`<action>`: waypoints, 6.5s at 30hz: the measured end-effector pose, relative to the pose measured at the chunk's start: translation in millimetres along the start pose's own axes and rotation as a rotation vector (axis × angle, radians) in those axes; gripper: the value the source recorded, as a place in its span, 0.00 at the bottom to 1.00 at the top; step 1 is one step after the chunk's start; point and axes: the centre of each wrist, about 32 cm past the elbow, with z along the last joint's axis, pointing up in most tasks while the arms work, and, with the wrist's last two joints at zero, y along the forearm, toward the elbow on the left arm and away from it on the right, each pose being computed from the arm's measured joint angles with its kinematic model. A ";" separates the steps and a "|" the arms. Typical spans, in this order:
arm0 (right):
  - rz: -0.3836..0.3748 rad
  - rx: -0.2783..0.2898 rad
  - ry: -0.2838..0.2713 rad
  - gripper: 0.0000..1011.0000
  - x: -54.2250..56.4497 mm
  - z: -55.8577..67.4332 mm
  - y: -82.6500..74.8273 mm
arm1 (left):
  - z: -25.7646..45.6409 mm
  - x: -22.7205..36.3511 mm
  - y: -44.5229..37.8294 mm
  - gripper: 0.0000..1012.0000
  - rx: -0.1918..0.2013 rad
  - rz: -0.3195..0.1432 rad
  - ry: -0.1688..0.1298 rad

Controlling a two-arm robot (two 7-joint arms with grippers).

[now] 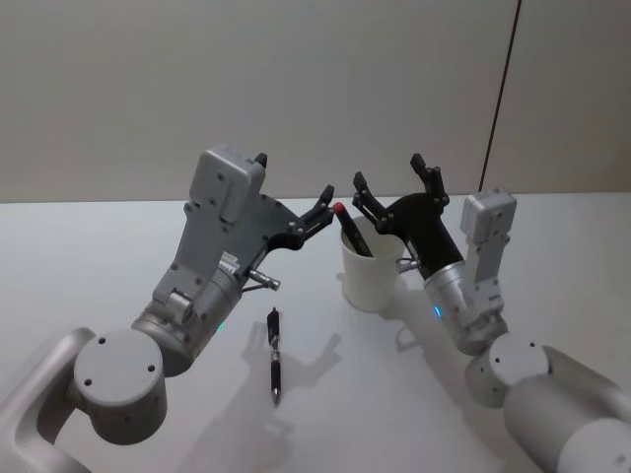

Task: Place the pen into the pen holder.

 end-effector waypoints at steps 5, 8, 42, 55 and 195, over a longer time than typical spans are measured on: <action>-0.007 -0.027 0.017 0.99 5.0 8.4 -1.3 | 0.0 0.0 0.0 0.99 0.000 0.000 0.000; -0.013 -0.057 0.030 0.99 8.8 17.4 -4.2 | 0.0 0.0 0.0 0.99 0.000 0.000 0.000; -0.109 -0.330 -0.035 0.99 44.4 104.7 -54.5 | 0.0 0.0 0.0 0.99 0.000 0.000 0.000; -0.137 -0.439 -0.078 0.99 61.6 121.5 -72.9 | 0.0 0.0 0.0 0.99 0.000 0.000 0.000; -0.160 -0.592 -0.222 0.99 102.9 147.3 -101.2 | -32.8 -16.6 10.4 0.99 0.701 0.084 0.384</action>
